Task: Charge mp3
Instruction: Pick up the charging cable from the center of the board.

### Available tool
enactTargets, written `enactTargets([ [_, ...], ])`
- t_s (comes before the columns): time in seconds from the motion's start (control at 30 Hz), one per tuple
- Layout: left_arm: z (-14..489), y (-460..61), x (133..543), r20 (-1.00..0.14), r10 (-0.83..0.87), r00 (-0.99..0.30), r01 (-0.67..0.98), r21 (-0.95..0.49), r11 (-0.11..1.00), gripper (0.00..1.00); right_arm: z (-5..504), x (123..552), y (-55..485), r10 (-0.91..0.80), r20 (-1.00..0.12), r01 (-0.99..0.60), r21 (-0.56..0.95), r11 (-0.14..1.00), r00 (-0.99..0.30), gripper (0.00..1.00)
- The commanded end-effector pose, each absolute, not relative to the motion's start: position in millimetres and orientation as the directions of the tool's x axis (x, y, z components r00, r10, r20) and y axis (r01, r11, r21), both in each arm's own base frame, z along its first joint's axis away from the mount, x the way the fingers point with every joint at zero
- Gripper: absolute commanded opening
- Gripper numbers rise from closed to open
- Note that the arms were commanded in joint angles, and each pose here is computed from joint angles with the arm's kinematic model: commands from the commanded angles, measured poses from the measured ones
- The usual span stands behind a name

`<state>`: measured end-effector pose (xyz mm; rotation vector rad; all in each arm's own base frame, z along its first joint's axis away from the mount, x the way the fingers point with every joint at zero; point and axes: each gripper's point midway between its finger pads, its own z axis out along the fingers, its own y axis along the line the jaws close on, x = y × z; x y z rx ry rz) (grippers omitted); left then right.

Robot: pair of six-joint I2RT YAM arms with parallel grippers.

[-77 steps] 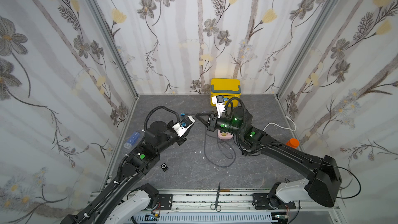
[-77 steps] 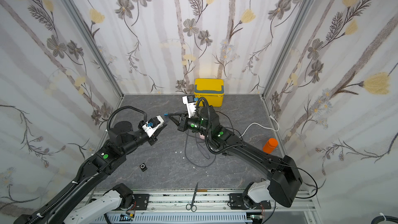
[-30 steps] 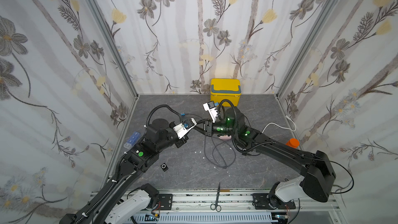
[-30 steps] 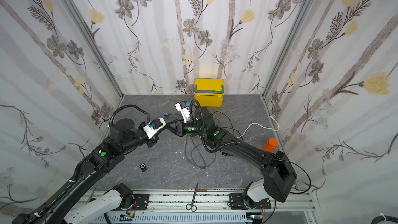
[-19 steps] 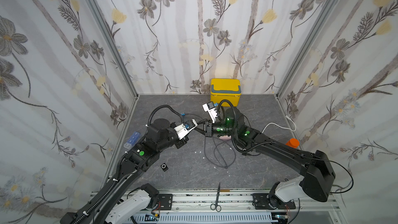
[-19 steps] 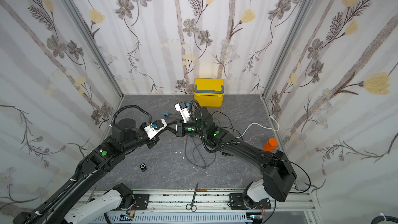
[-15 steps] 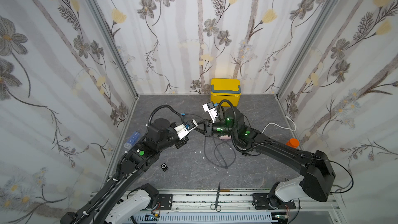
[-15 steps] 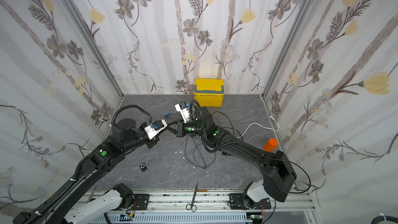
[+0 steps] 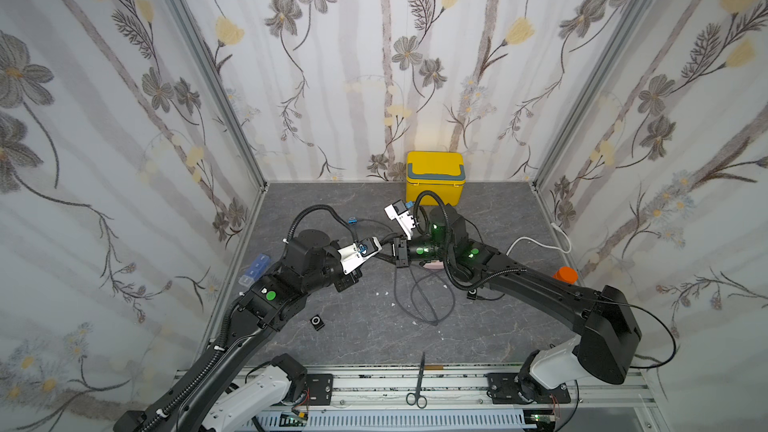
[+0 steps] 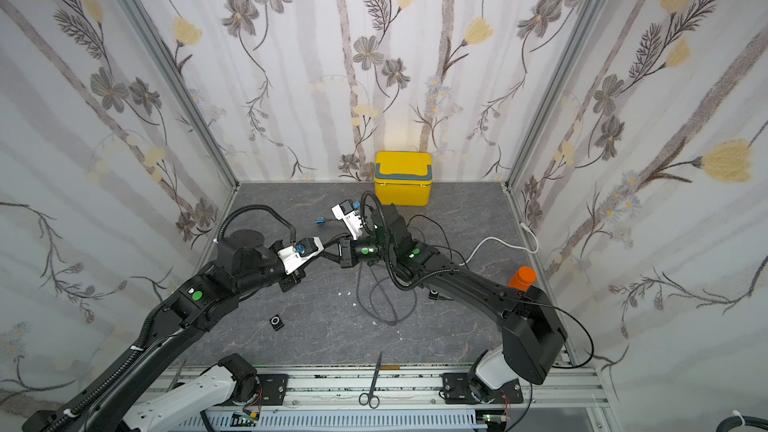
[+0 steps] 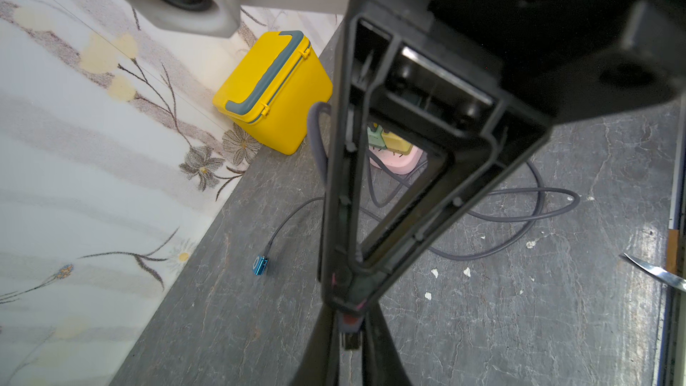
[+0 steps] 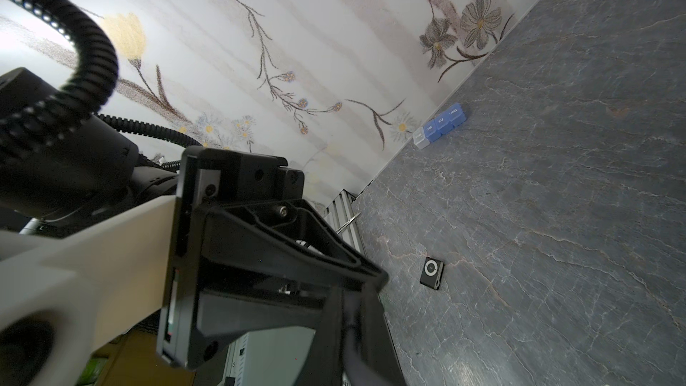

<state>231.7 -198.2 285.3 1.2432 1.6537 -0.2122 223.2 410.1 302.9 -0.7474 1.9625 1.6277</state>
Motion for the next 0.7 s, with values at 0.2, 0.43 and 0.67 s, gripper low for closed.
enactTargets([
  [0.2,297,-202,236,-0.773,0.626,0.106,0.781,0.455,0.429,0.1,299,202,410,-0.212,-0.661,-0.686,0.723,0.075,-0.72,0.02],
  [0.43,301,-196,242,-0.778,0.622,0.091,0.745,0.468,0.476,0.32,298,202,407,-0.219,-0.685,-0.713,0.697,0.081,-0.695,0.0],
  [0.67,304,-172,242,-0.861,0.502,-0.086,0.663,0.326,0.674,0.51,305,247,385,-0.093,-0.73,-0.728,0.647,0.226,-0.677,0.0],
])
